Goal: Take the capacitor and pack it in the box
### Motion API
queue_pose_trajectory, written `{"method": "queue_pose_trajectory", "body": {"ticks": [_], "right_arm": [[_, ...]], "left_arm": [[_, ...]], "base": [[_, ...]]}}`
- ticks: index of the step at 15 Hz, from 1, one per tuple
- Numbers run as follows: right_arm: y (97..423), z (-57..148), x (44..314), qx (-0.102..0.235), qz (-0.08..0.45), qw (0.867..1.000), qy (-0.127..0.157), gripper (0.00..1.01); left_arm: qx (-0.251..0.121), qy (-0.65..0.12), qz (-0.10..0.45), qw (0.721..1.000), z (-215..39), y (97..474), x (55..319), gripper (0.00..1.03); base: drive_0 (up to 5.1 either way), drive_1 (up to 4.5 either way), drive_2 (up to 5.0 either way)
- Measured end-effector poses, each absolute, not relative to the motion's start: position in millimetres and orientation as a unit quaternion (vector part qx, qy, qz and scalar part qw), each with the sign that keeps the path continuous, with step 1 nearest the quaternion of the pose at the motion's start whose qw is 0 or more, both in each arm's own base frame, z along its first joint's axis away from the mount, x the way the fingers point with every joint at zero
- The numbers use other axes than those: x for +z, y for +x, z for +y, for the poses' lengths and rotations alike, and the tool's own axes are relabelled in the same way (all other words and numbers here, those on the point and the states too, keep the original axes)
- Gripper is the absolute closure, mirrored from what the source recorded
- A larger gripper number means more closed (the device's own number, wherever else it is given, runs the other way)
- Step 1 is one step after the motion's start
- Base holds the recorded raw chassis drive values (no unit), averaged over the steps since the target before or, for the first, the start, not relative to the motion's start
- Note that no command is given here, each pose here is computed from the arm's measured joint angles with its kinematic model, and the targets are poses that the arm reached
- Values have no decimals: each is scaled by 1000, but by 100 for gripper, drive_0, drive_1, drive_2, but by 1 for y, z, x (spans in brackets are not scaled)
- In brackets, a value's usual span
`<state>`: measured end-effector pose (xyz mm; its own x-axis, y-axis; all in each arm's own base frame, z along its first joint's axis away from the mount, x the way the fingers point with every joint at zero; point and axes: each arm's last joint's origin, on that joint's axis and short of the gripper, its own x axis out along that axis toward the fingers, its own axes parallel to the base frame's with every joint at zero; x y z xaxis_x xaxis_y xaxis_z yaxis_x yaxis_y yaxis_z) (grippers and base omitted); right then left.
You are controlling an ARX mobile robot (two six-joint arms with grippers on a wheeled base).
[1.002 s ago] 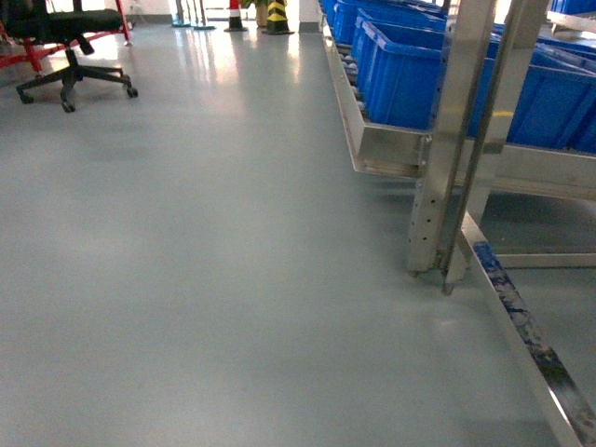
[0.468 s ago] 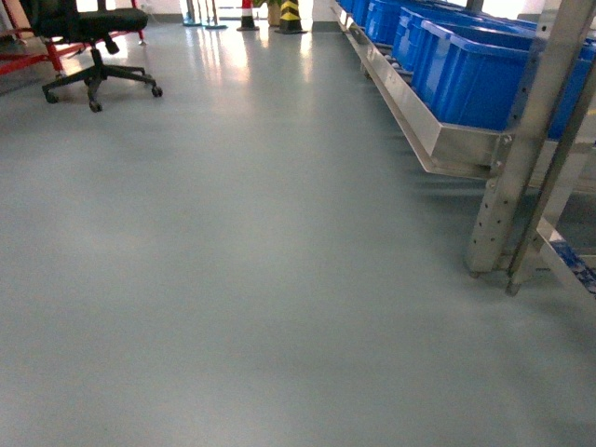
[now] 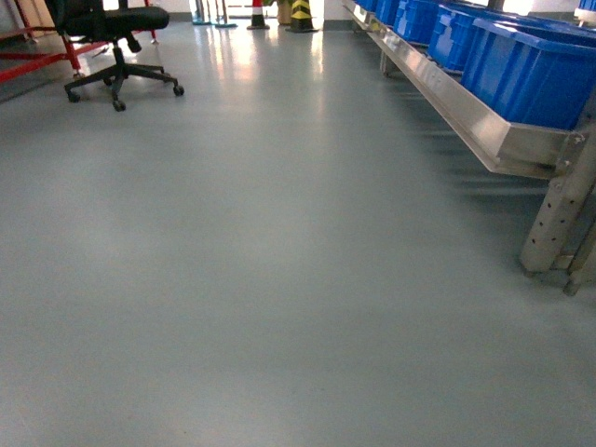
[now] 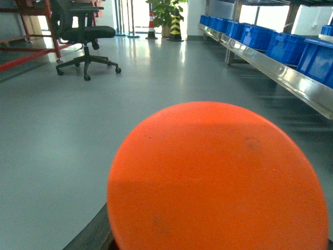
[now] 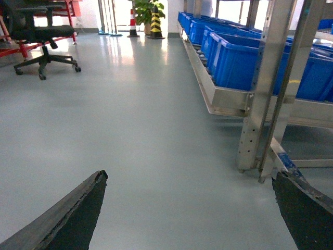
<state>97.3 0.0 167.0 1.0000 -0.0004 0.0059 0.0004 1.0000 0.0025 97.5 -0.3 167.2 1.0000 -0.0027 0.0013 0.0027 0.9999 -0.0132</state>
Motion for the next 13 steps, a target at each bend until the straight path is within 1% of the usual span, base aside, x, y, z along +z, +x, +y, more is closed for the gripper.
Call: {"method": "queue_pose_trajectory", "body": {"ticks": [13], "right_arm": [[97,0,167,0,-1,1000,1,3]], "left_arm": [[-1,-7,1,1000,0,97,167,59]], "base": [[-501,244,244]]}}
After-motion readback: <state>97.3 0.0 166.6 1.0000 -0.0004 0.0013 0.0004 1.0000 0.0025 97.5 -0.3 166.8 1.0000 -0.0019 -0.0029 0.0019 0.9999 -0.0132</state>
